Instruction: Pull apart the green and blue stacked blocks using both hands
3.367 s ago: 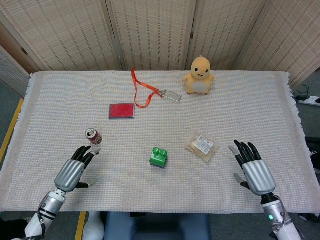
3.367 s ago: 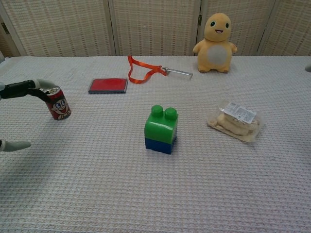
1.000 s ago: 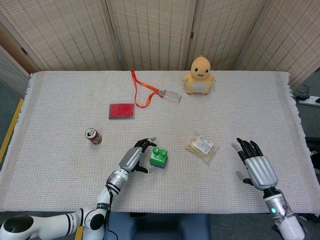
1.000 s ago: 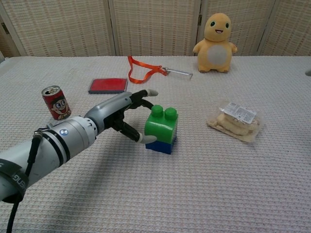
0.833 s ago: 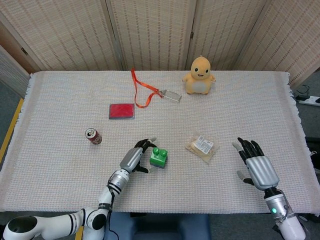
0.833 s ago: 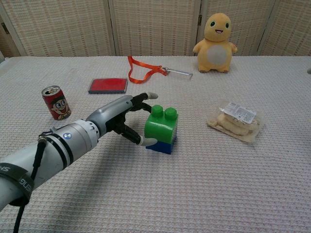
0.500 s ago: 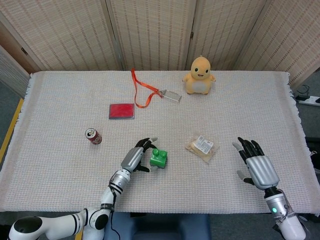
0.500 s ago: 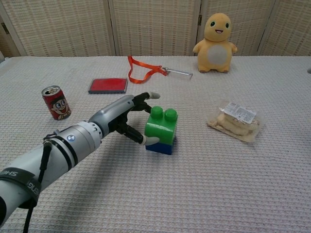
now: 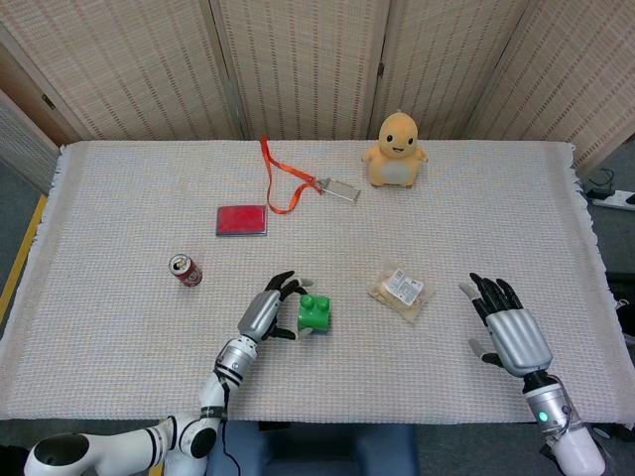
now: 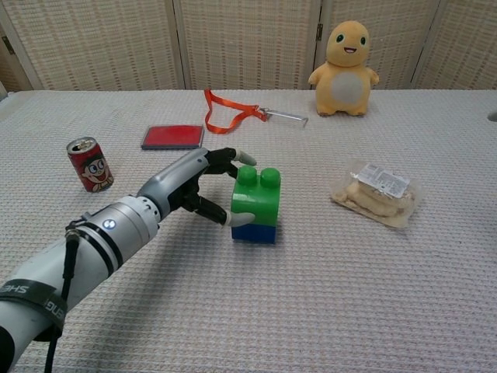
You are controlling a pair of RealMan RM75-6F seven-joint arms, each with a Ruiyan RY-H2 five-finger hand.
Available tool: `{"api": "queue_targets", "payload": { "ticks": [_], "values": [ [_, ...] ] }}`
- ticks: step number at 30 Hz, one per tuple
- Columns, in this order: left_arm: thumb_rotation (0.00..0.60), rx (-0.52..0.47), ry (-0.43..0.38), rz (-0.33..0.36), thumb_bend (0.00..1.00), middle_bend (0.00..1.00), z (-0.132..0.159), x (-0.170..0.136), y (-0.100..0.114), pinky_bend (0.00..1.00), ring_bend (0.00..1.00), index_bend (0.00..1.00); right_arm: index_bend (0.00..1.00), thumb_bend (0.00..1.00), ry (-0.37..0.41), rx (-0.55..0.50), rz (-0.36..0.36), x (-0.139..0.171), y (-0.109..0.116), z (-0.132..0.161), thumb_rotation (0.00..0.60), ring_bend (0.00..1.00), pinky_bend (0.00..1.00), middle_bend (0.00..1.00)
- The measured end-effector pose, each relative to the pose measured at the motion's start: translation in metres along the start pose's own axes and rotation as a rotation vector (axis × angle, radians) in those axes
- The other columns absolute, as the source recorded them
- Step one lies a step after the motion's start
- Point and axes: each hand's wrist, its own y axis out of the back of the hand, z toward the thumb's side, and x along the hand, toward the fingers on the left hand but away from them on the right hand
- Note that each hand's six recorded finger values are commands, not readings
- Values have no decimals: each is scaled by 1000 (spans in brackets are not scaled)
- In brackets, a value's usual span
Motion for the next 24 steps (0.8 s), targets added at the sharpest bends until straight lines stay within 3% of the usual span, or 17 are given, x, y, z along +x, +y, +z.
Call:
{"api": "queue_targets", "payload": {
  "ticks": [9, 13, 19, 24],
  "values": [
    [600, -57, -18, 23, 271, 667, 0, -10, 6, 0, 157, 337, 0, 362, 28, -25, 37, -9, -9, 3, 600, 0, 0, 0],
    [600, -84, -30, 22, 273, 680, 6, -16, 11, 0, 167, 350, 0, 362, 64, -84, 65, -15, -14, 9, 600, 0, 0, 0],
    [600, -124, -53, 50, 280, 693, 17, -25, 29, 0, 182, 371, 0, 362, 147, -264, 104, -27, -25, 21, 600, 0, 0, 0],
    [600, -152, -64, 81, 296, 693, 24, -31, 44, 0, 182, 381, 0, 362, 220, -483, 144, -39, -34, 37, 600, 0, 0, 0]
  ]
}}
